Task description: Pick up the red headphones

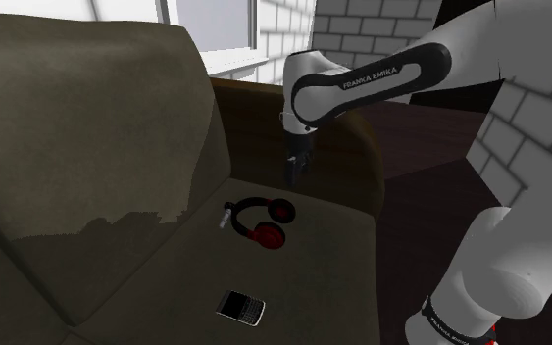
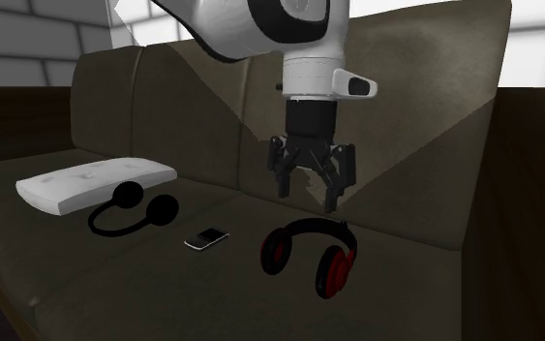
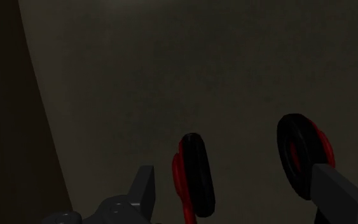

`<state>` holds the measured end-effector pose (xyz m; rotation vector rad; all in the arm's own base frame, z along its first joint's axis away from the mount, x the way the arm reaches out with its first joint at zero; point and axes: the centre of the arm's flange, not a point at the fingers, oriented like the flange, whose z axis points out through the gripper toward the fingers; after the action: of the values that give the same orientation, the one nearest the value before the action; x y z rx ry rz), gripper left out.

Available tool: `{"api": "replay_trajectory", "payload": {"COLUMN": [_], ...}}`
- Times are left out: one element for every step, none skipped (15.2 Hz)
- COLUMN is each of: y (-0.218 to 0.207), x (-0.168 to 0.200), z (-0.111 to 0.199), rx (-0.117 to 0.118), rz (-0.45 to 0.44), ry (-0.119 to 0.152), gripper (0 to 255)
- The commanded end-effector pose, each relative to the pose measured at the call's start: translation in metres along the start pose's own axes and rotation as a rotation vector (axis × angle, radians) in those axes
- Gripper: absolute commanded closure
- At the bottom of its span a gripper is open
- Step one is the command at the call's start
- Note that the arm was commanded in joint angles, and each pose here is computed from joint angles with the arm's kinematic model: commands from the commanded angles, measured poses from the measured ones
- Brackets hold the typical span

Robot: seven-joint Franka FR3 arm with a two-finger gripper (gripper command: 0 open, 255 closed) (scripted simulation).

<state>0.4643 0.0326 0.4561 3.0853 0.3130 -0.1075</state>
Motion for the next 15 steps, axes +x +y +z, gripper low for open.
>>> {"api": "replay_trajectory", "payload": {"y": [0.004,0.005,0.006,0.007,0.009,0.010,0.011,0.012,0.013,0.014,0.015,0.015,0.015,0.015,0.015], "x": [0.022,0.033,0.043,0.054,0.065,0.075,0.086,0.096,0.107,0.117,0.127,0.131,0.131,0.132,0.132], "z": [0.018,0.027,0.036,0.044,0.053,0.062,0.071,0.080,0.088,0.097,0.106,0.110,0.115,0.120,0.125], "rx": [-0.002,-0.003,-0.004,-0.005,-0.006,-0.008,-0.009,-0.010,-0.011,-0.012,-0.013,-0.013,-0.013,-0.013,-0.013], "rz": [-0.003,-0.005,-0.006,-0.008,-0.009,-0.011,-0.012,-0.014,-0.015,-0.017,-0.018,-0.019,-0.019,-0.019,-0.019], "ry": [-0.010,-0.015,-0.020,-0.025,-0.030,-0.035,-0.040,-0.045,-0.050,-0.055,-0.060,-0.062,-0.062,-0.062,-0.062], "gripper": [0,0,0,0,0,0,0,0,0,0,0,0,0,0,0]}}
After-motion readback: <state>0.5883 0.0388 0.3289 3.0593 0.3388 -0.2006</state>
